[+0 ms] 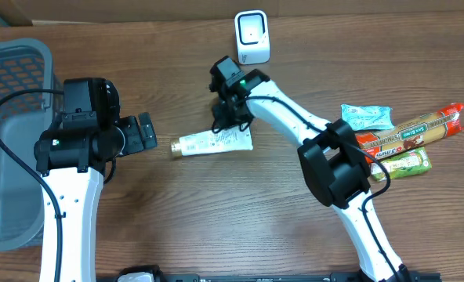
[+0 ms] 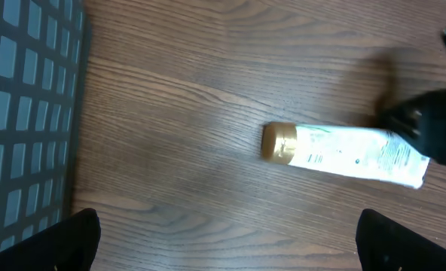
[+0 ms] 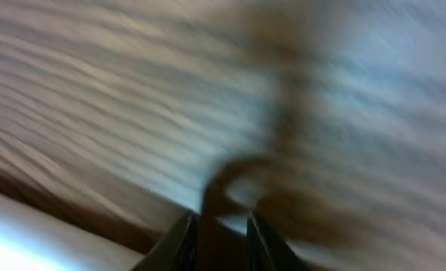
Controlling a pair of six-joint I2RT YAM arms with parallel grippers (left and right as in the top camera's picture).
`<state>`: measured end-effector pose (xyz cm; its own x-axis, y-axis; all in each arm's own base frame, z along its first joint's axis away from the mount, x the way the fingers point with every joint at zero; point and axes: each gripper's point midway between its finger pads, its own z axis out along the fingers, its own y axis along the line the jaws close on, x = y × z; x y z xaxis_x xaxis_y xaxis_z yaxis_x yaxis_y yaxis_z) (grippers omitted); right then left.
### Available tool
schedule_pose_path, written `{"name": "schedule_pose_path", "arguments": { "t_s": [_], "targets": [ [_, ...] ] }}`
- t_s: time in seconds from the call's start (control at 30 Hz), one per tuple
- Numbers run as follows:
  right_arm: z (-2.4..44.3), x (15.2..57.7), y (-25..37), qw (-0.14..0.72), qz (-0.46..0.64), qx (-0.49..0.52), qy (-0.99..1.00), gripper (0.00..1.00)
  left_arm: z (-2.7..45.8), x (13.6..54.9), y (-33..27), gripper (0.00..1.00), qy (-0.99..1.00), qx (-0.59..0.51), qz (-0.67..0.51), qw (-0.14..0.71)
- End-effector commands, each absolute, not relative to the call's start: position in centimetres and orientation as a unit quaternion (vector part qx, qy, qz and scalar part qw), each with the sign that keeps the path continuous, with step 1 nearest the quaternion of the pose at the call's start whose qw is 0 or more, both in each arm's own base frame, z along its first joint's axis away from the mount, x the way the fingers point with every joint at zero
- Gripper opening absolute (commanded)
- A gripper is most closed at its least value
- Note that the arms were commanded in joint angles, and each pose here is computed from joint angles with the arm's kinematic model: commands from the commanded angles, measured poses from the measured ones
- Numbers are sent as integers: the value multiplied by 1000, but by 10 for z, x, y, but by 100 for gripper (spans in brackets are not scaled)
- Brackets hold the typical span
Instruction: Scan the item barcode
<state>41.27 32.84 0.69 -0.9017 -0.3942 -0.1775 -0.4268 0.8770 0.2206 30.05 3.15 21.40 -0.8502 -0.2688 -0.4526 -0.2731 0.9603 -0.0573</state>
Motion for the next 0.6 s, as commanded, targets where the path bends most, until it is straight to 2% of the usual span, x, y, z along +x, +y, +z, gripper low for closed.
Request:
{"name": "schedule_pose_path", "arguments": {
  "t_s": [0.0, 0.1, 0.3, 0.4, 0.57],
  "targets": [
    [17, 417, 306, 53, 112, -211, 970, 25, 215, 299, 33, 100, 962, -134, 5, 237],
    [17, 404, 287, 13, 101, -215, 971, 25, 215, 299, 33, 100, 962, -134, 5, 237],
    [17, 375, 275, -50, 104, -255, 960, 37, 215, 299, 33, 100, 962, -134, 5, 237],
    [24, 353, 282, -85, 154, -308, 935, 50, 215, 299, 33, 99, 962, -134, 5, 237],
    [33, 341, 296, -98, 221, -336, 910, 54, 215, 299, 33, 100, 962, -134, 5, 237]
  ]
}}
